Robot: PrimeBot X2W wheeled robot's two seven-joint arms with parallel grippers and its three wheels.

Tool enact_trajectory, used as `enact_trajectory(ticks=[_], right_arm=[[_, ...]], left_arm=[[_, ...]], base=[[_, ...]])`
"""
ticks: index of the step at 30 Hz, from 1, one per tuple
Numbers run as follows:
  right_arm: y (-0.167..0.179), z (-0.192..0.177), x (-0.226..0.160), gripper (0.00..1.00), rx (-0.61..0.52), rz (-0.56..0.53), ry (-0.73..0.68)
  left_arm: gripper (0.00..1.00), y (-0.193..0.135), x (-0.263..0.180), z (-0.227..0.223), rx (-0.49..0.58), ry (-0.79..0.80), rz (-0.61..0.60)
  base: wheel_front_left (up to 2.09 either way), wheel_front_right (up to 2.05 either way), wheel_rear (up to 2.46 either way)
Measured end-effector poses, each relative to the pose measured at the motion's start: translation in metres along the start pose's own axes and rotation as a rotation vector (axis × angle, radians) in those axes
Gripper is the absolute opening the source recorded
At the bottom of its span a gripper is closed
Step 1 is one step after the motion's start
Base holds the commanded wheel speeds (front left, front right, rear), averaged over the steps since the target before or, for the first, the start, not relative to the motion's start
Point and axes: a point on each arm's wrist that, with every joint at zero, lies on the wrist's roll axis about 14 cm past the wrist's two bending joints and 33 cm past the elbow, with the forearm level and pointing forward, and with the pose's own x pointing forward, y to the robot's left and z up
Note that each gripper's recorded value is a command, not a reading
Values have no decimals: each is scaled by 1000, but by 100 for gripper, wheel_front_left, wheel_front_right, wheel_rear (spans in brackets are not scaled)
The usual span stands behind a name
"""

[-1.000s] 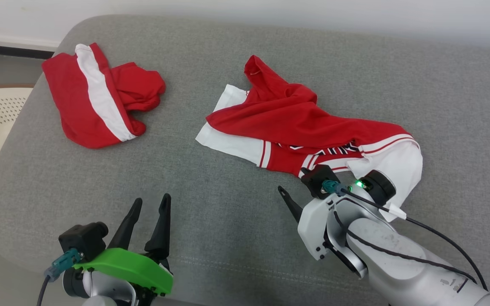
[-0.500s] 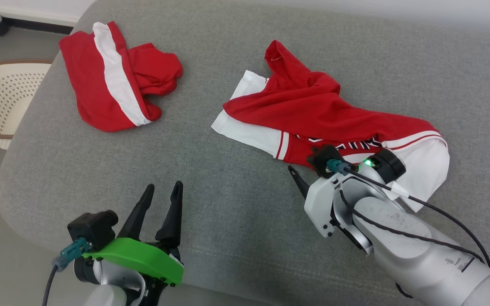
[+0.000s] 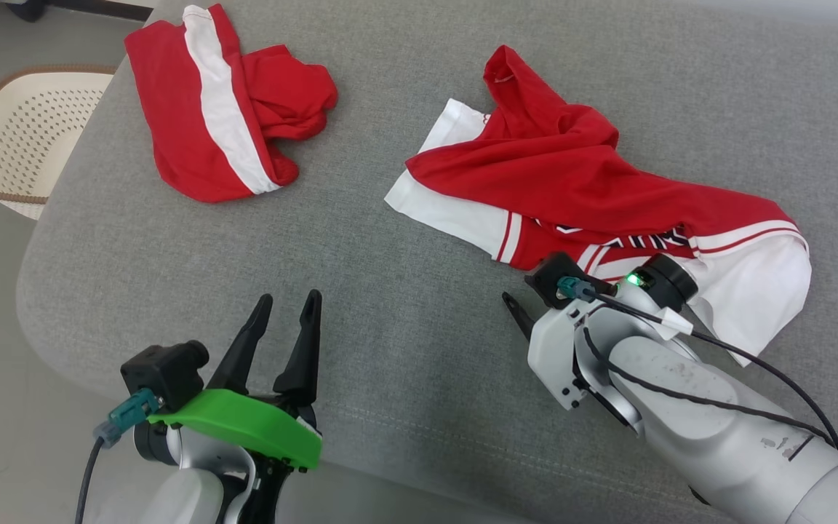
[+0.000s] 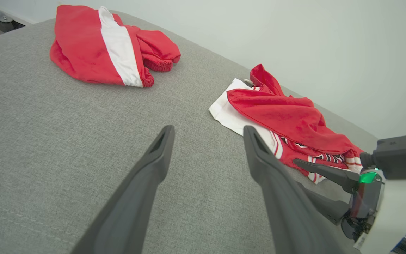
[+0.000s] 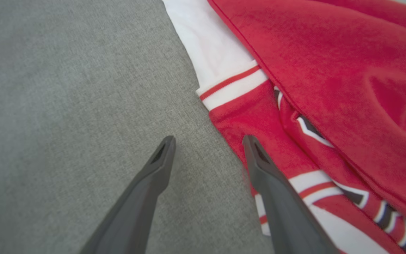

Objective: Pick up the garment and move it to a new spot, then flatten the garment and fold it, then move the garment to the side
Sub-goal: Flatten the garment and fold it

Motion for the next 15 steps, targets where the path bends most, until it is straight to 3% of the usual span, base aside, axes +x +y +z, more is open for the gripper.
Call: enact_trajectory(ticks=[15], right_arm=[[-11,5,16,100,-39,10,-3]], left_arm=[[100,7,3,-3,-7,-7,32]], base=[[0,0,0]])
